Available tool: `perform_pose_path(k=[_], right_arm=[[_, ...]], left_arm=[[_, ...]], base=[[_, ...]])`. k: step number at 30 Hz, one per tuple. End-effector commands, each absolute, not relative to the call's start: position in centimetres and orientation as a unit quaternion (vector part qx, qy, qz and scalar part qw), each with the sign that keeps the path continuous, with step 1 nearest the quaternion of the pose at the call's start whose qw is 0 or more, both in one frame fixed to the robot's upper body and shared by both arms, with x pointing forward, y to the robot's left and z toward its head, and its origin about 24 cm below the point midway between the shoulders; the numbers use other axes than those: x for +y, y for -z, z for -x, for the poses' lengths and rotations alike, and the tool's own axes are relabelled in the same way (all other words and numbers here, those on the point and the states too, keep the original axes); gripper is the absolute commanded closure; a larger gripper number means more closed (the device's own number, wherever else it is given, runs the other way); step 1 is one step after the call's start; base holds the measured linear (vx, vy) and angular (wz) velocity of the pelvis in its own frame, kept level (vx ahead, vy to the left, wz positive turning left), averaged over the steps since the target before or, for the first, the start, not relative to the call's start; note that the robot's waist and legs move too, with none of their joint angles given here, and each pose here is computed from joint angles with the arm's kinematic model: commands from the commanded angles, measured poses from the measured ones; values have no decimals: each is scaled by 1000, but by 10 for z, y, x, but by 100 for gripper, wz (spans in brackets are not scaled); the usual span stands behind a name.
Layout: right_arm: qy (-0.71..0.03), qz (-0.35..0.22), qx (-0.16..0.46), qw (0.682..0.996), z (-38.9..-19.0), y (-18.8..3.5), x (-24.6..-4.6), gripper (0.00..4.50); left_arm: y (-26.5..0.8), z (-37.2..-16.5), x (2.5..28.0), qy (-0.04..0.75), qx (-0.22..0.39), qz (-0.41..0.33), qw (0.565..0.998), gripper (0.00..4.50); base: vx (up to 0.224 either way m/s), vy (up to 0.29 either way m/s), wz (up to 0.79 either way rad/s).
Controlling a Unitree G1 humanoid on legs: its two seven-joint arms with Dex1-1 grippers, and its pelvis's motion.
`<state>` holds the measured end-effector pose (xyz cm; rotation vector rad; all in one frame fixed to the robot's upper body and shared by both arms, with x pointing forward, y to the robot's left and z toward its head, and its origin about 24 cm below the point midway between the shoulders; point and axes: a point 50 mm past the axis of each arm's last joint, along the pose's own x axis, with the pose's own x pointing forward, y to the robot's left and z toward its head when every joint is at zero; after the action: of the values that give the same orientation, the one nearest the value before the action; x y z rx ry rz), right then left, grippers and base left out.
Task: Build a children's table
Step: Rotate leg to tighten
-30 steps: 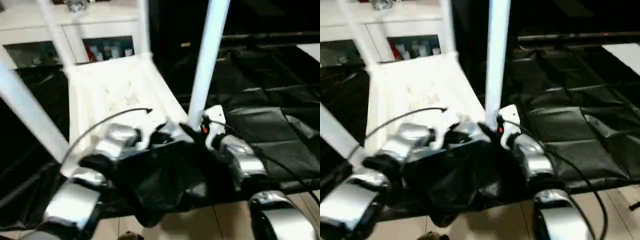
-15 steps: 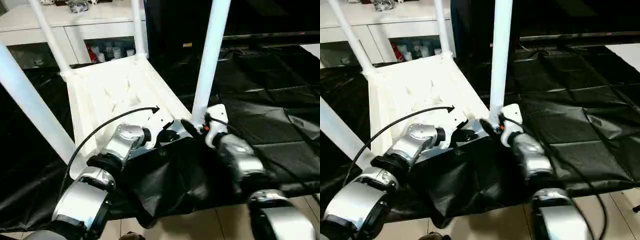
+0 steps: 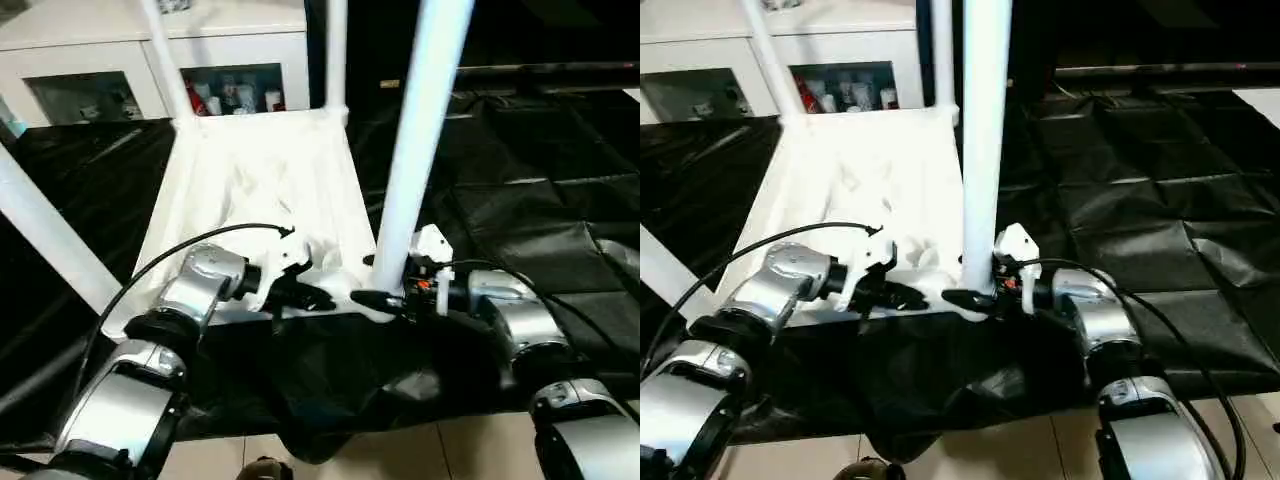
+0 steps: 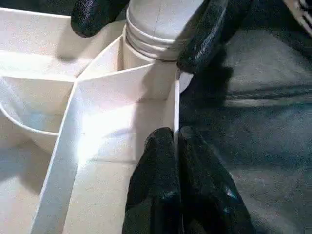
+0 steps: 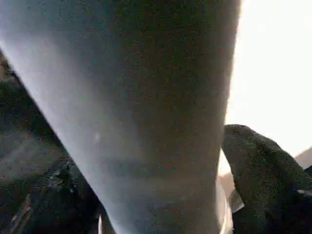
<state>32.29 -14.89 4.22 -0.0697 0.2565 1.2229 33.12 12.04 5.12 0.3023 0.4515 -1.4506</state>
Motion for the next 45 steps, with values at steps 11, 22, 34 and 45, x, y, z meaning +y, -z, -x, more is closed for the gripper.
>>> perform_pose_path(k=[11,22,34,45], right_arm=[[-597,15,123,792,-318,-44,-150,174],[-333,-11,151,931,-334,-9,-125,184],[-381,-32,109,918,-331,-19,-85,111],[-559,45,103,822,-319,-41,-137,91]], left_arm=[[-53,-327,120,670,190,-118,708,450],[-51,-349,85,537,162,-115,820,450],[-51,-347,50,531,144,-104,828,450],[-46,-329,92,644,174,-116,736,450]], base=[[0,0,0],[0,0,0],[0,0,0],[0,0,0]])
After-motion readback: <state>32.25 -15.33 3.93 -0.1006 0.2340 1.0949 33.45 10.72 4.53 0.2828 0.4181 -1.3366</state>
